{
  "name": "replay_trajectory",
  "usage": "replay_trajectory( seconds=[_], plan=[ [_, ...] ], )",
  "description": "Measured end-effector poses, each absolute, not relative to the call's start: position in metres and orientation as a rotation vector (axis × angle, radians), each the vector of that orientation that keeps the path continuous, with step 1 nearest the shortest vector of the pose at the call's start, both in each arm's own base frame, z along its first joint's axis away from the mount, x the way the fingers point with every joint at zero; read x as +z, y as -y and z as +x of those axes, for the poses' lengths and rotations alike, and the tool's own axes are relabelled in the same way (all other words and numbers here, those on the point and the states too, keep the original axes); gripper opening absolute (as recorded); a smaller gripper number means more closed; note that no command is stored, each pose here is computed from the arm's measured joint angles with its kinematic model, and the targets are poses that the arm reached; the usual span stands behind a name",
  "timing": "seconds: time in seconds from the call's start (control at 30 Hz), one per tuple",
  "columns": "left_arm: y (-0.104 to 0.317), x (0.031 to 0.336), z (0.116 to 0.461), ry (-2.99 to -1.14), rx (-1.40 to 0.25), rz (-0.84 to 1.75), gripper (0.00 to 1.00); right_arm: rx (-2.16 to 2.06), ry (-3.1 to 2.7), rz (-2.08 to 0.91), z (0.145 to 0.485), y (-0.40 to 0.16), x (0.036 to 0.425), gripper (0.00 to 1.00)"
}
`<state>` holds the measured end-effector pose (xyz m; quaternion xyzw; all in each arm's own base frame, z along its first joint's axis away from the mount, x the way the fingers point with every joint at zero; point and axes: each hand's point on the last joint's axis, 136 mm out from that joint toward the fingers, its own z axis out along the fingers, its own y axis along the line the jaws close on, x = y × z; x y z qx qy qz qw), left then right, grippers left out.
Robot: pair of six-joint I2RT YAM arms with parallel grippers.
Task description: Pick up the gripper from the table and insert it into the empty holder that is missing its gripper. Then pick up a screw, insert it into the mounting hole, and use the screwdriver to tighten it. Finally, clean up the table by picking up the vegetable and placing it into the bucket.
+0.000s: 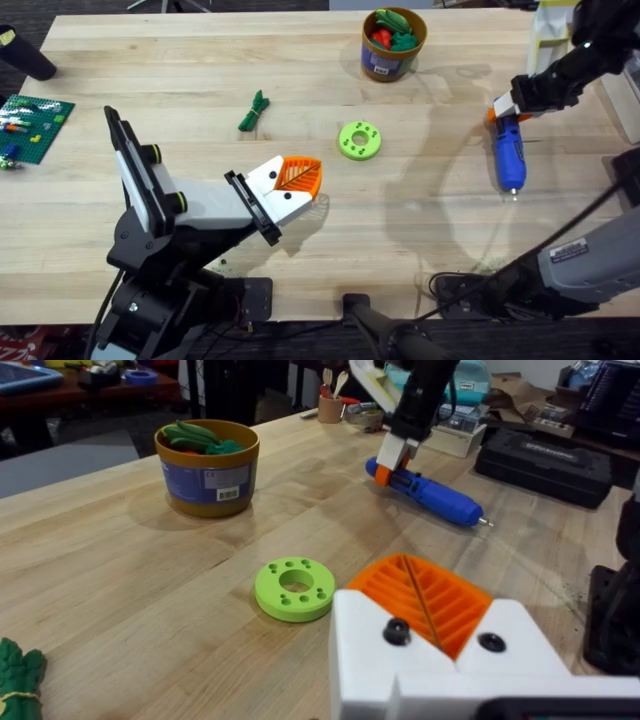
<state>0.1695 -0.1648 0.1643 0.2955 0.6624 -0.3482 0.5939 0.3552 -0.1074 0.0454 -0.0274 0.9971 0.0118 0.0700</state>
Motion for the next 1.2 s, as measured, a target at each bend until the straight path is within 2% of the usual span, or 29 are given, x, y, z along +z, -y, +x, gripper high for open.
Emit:
replay_trajectory(
  seconds=[0.87, 0.9, 0.93, 1.07, 1.1, 1.2],
  plan=[
    [0.165, 0.164, 0.169, -1.541, -0.81, 0.686, 0.016, 0.067, -3.009, -0.074, 0.355, 0.104, 0.039, 0.07],
    [0.165, 0.164, 0.169, -1.541, -0.81, 0.686, 0.016, 0.068, -3.009, -0.069, 0.355, 0.104, 0.039, 0.131],
    [0.165, 0.164, 0.169, -1.541, -0.81, 0.686, 0.016, 0.071, -3.01, -0.065, 0.355, 0.104, 0.039, 0.255],
    [0.165, 0.164, 0.169, -1.541, -0.81, 0.686, 0.016, 0.079, -3.015, -0.065, 0.354, 0.103, 0.04, 0.823],
    [0.165, 0.164, 0.169, -1.541, -0.81, 0.686, 0.016, 0.074, -3.017, -0.064, 0.353, 0.103, 0.04, 0.94],
    [0.165, 0.164, 0.169, -1.541, -0.81, 0.686, 0.016, 0.056, -3.019, -0.049, 0.354, 0.106, 0.04, 0.991]
  ],
)
